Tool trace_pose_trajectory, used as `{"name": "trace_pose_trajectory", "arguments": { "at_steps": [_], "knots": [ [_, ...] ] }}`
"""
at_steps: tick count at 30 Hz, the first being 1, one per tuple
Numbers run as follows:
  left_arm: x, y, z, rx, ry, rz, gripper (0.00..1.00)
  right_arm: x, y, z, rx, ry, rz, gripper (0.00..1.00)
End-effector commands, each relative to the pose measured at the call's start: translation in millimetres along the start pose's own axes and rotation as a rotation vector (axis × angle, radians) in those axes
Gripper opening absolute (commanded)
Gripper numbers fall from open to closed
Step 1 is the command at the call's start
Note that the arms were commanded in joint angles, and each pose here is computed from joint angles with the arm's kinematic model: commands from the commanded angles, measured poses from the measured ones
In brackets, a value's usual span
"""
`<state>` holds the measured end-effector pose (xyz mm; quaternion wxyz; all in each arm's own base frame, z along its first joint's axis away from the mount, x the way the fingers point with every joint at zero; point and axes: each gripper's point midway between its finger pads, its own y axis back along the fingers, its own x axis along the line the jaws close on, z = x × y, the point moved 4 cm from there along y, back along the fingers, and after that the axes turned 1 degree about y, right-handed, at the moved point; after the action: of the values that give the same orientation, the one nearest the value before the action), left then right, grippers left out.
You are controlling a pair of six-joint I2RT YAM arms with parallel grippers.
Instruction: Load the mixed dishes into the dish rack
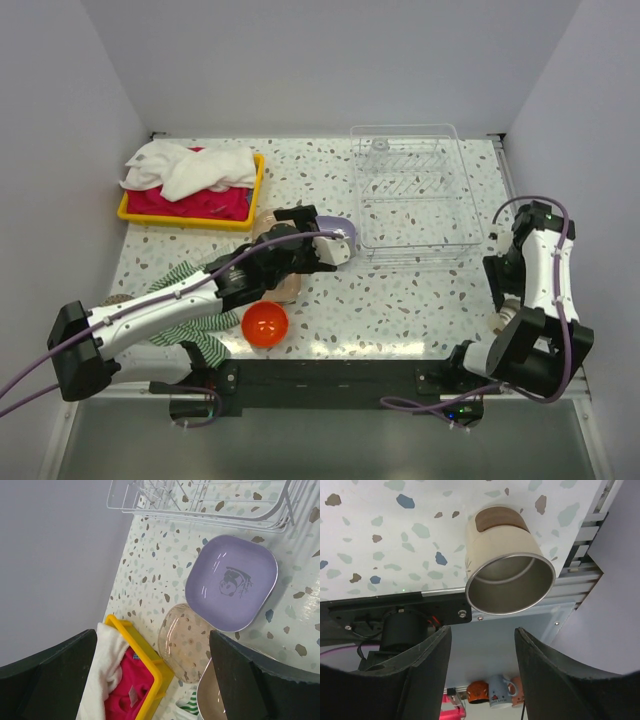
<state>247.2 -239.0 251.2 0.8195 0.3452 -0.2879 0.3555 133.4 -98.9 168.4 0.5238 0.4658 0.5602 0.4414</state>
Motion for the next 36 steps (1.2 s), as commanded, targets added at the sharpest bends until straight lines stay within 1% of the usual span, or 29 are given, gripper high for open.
{"name": "trace_pose_trajectory", "arguments": {
  "at_steps": [1,3,6,9,12,14,17,18,20,21,24,26,27,28,29,30,31,32,33,34,35,36],
  "knots": [
    [14,-2,12,-0.02,0.025,0.03,1.0,4,-11,-7,0.035,0.041,0.058,0.56],
    [15,-3,15,-0.026,0.027,0.031,1.0,5,-20,-9,0.05,0.039,0.068,0.54],
    [15,-6,16,-0.025,0.026,0.032,1.0,8,-30,-9,0.062,0.049,0.084,0.47],
    [14,-7,15,-0.023,0.03,0.03,1.0,8,-39,-7,0.075,0.056,0.089,0.39],
    [12,-9,14,-0.019,0.036,0.024,1.0,5,-43,-3,0.064,0.059,0.076,0.34],
    [11,-10,14,-0.017,0.049,0.024,1.0,4,-44,0,0.057,0.063,0.069,0.28],
    [8,-13,16,-0.022,0.074,0.012,1.0,3,-50,0,0.08,0.069,0.067,0.27],
    [8,-14,17,-0.023,0.078,0.011,1.0,3,-52,0,0.088,0.07,0.071,0.2],
    [10,-18,20,-0.022,0.109,0.019,1.0,3,-52,2,0.097,0.071,0.077,0.13],
    [10,-20,21,-0.015,0.12,0.011,1.0,1,-50,4,0.088,0.069,0.071,0.06],
    [11,-32,20,0.022,0.174,-0.016,1.0,-4,-41,9,0.074,0.08,0.063,0.0],
    [15,-36,27,0.015,0.236,-0.038,1.0,-5,-34,7,0.076,0.087,0.068,0.0],
    [18,-43,24,0.031,0.264,-0.044,1.0,-6,-26,11,0.053,0.092,0.068,0.0],
    [19,-46,26,0.033,0.325,-0.054,1.0,-4,-18,7,0.055,0.098,0.094,0.0],
    [28,-46,38,0.007,0.369,-0.077,1.0,-3,-9,9,0.024,0.096,0.1,0.0],
    [32,-57,33,0.03,0.415,-0.09,1.0,-6,8,17,-0.04,0.096,0.101,0.0],
    [47,-58,47,0.001,0.515,-0.082,1.0,-7,20,17,-0.059,0.095,0.104,0.0],
    [45,-61,50,-0.008,0.567,-0.145,1.0,-10,44,29,-0.157,0.098,0.088,0.0],
    [52,-72,42,0.011,0.63,-0.156,1.0,-11,56,33,-0.197,0.103,0.085,0.0],
    [65,-73,52,-0.014,0.732,-0.157,1.0,-12,69,38,-0.239,0.103,0.07,0.0],
    [64,-76,60,-0.054,0.79,-0.239,1.0,-15,94,51,-0.339,0.107,0.041,0.0],
    [70,-88,50,-0.042,0.877,-0.261,1.0,-11,107,58,-0.401,0.095,0.055,0.0]
  ]
}}
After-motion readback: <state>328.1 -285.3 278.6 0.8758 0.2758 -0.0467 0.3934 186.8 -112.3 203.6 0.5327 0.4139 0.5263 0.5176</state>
